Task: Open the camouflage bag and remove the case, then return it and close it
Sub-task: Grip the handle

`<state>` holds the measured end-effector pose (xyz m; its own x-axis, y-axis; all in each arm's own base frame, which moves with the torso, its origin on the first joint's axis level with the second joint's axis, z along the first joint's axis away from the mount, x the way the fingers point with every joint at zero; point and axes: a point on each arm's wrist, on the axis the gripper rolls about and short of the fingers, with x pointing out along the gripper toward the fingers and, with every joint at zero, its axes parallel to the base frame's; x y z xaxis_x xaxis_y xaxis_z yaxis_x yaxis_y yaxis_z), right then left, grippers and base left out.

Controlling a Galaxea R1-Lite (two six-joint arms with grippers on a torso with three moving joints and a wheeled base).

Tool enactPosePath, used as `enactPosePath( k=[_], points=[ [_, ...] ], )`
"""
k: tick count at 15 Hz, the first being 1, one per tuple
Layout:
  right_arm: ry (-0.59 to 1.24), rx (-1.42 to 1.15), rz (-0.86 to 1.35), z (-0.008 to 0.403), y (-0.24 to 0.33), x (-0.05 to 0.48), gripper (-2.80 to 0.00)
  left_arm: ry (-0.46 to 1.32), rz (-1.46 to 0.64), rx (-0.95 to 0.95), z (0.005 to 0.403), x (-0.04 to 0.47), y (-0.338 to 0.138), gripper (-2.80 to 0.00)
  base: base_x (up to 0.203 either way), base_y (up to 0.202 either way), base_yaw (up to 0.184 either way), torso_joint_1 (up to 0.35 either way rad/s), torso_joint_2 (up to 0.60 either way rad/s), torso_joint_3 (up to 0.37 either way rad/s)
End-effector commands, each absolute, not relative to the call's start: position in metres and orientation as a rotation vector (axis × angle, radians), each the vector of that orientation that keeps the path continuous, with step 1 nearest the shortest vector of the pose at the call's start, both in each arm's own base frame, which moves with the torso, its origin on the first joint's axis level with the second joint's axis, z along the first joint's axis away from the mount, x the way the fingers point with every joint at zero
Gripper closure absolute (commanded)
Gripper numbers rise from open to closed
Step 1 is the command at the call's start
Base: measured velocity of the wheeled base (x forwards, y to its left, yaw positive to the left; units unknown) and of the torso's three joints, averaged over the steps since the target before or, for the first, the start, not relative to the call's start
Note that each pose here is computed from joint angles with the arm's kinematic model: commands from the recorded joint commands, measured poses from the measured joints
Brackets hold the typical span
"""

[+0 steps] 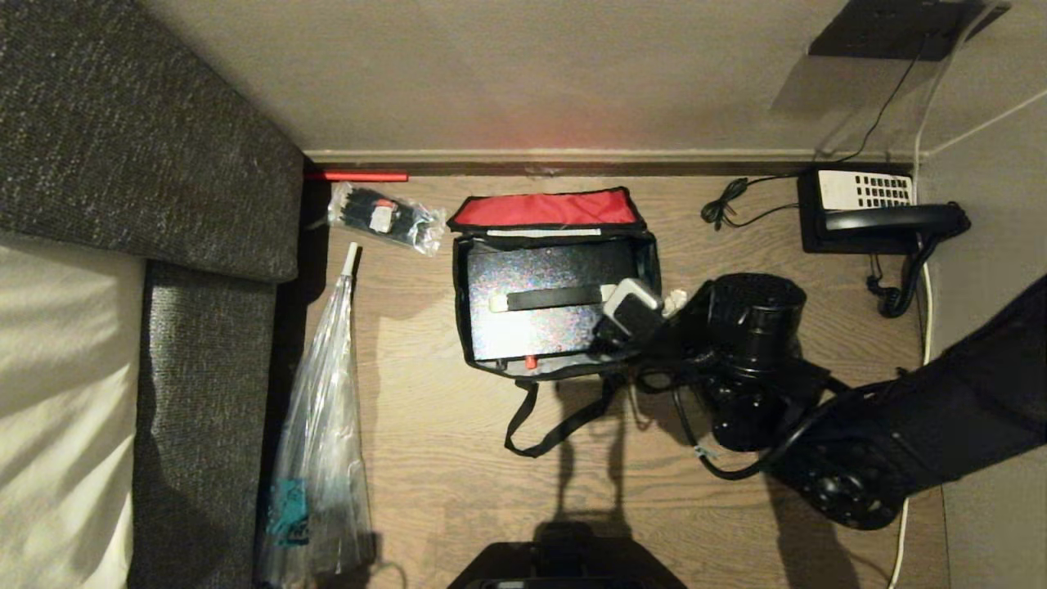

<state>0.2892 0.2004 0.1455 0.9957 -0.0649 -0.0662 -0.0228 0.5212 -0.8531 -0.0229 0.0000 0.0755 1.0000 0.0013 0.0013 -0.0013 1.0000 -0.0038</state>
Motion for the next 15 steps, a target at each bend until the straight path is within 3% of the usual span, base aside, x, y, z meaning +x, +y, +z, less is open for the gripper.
enactPosePath(
  k=[1,4,8,12,15],
  points=[
    [0.228,-0.836,-0.036,0.169,0.168,0.267,0.0,0.002,0.002,-0.005,0.075,-0.023,0.0,0.0,0.0,0.0,0.0,0.0,0.0,0.0],
    [0.405,-0.64,-0.096,0.189,0.11,0.231,0.0,0.002,0.002,-0.005,0.075,-0.023,0.0,0.0,0.0,0.0,0.0,0.0,0.0,0.0],
    [0.359,-0.229,-0.013,0.197,0.04,0.14,0.0,0.001,0.002,-0.005,0.075,-0.023,0.0,0.0,0.0,0.0,0.0,0.0,0.0,0.0],
    [0.204,-0.06,0.067,0.148,0.004,0.038,0.0,0.0,0.002,-0.005,0.075,-0.023,0.0,0.0,0.0,0.0,0.0,0.0,0.0,0.0],
    [0.017,-0.046,0.058,0.109,-0.001,-0.002,0.0,0.002,0.002,-0.005,0.075,-0.023,0.0,0.0,0.0,0.0,0.0,0.0,0.0,0.0]
  ],
)
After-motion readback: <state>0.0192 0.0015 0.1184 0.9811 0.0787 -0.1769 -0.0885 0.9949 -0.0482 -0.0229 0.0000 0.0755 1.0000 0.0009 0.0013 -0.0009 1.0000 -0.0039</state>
